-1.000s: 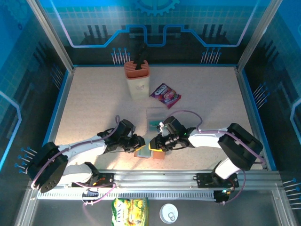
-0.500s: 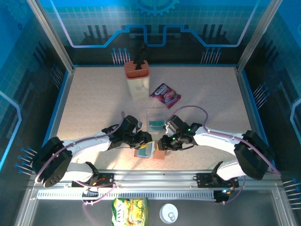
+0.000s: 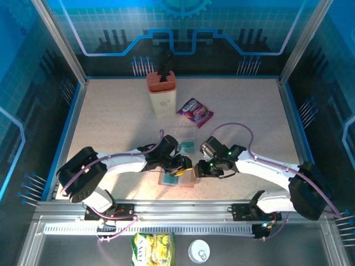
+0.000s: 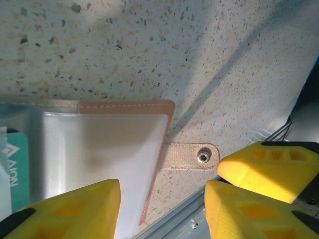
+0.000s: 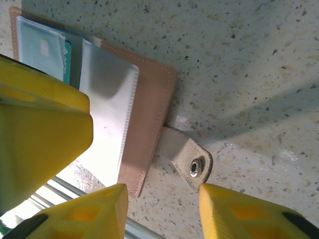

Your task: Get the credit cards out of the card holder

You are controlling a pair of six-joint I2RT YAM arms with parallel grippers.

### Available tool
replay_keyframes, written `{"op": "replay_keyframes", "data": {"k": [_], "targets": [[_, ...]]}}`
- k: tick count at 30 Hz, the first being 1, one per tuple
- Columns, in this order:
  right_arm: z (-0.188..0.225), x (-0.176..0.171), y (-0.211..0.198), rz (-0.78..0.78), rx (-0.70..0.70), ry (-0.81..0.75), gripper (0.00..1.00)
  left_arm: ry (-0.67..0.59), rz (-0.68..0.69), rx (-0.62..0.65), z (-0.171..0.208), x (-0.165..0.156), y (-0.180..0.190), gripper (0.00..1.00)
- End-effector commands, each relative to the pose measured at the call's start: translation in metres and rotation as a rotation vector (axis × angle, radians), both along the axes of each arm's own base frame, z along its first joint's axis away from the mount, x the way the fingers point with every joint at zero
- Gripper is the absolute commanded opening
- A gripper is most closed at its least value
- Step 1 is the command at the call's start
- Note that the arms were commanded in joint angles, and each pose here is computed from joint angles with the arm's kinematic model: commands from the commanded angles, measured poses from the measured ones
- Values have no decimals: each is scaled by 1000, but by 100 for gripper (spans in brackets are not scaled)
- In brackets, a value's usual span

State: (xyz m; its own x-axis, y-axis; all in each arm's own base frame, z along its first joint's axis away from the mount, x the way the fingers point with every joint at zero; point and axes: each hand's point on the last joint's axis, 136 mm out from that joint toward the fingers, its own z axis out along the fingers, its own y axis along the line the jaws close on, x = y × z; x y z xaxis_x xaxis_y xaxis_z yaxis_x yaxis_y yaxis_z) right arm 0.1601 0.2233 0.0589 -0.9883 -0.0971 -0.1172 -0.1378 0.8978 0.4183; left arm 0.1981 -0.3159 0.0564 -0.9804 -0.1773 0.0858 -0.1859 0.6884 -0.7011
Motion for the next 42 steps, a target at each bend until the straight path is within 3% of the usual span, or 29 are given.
{"op": "replay_keyframes", "data": {"k": [1, 18, 25, 28, 35, 42], "targets": [[-10, -3, -10, -10, -34, 24, 43, -1, -44, 22, 0, -3, -3, 50], [-37, 0, -21, -26, -111, 44, 42, 49, -33, 66, -18, -7, 1, 53], [-41, 0, -21, -29, -106, 53, 37, 57, -29, 77, -21, -8, 3, 53], [-40, 1, -16, -27, -75, 59, 31, 62, -29, 79, -22, -9, 4, 53], [-36, 0, 16, -45, 153, 110, 20, 80, -21, 111, -30, -11, 9, 53], [-39, 3, 19, -74, 221, 126, 16, 94, -13, 124, -36, -13, 12, 53]]}}
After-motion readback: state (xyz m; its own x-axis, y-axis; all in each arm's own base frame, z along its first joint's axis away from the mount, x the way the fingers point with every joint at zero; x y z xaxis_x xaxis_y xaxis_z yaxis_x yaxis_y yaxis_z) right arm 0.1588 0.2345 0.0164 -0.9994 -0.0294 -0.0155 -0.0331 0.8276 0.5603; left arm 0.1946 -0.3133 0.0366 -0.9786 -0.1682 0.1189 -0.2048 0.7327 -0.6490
